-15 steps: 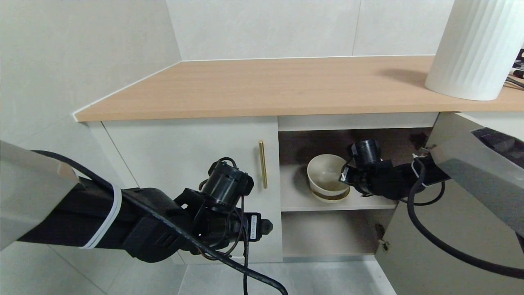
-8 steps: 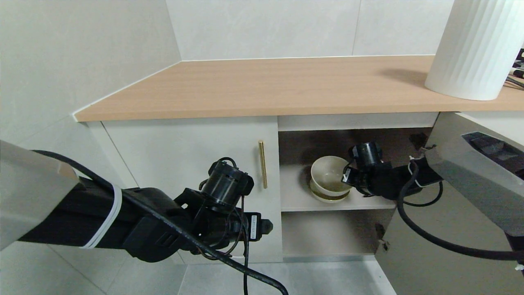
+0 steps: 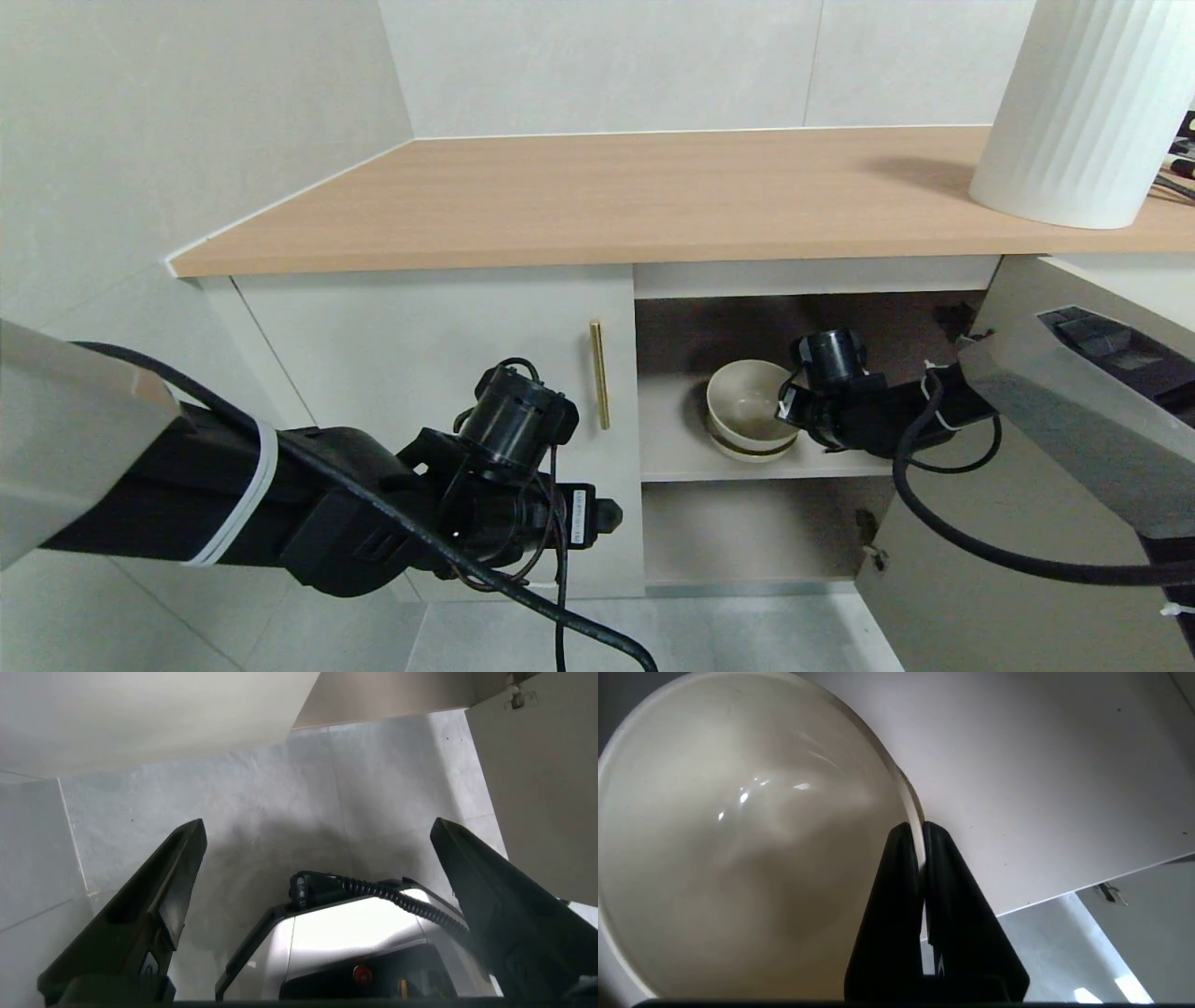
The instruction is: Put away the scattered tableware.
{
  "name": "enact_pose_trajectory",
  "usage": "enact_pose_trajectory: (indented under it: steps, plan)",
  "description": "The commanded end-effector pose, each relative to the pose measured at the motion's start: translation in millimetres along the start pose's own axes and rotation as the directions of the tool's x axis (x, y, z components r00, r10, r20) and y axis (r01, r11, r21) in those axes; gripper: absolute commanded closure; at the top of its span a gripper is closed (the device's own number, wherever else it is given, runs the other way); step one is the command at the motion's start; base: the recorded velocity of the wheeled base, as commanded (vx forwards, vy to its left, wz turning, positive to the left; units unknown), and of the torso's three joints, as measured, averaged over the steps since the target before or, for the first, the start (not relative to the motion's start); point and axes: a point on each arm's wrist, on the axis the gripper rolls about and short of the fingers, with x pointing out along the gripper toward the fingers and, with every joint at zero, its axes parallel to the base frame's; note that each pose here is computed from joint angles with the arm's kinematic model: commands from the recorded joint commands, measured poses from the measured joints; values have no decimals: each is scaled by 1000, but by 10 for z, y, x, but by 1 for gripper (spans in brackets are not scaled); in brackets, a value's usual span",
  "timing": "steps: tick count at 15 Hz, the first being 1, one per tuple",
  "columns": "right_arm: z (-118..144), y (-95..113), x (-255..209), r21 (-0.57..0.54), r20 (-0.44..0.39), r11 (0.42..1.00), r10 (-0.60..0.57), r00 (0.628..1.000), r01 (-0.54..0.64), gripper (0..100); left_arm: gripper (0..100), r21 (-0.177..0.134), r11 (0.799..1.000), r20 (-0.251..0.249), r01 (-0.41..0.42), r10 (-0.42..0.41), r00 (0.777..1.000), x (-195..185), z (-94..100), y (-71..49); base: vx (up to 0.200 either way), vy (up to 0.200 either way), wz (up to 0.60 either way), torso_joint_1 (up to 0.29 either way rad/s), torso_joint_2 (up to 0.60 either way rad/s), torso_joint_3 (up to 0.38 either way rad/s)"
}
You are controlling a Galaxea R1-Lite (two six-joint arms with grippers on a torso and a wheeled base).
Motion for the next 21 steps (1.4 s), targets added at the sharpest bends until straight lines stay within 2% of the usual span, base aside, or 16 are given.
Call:
enact_pose_trajectory:
  steps: [1,10,11,21]
  plan:
    - [-8,5,2,-2,-1,1000,1,1000,-1,100,0,0,1000,-1,-1,1,1000,5,-3,-1,0,0,0,0,0,0]
    - [-43,20,24,-7,-6,1000,2,1000,-2,100,0,0,1000,0,0,0,1000,0,-1,-1,0,0,0,0,0,0]
    - [-44,19,24,-9,-7,1000,1,1000,-1,0,0,0,1000,0,0,0,1000,0,-1,-1,0,0,0,0,0,0]
    - [-14,16,-104,-19,-11,1000,6,1000,-6,0,0,-6,1000,12,2,-2,1000,-35,26,15,0,0,0,0,0,0]
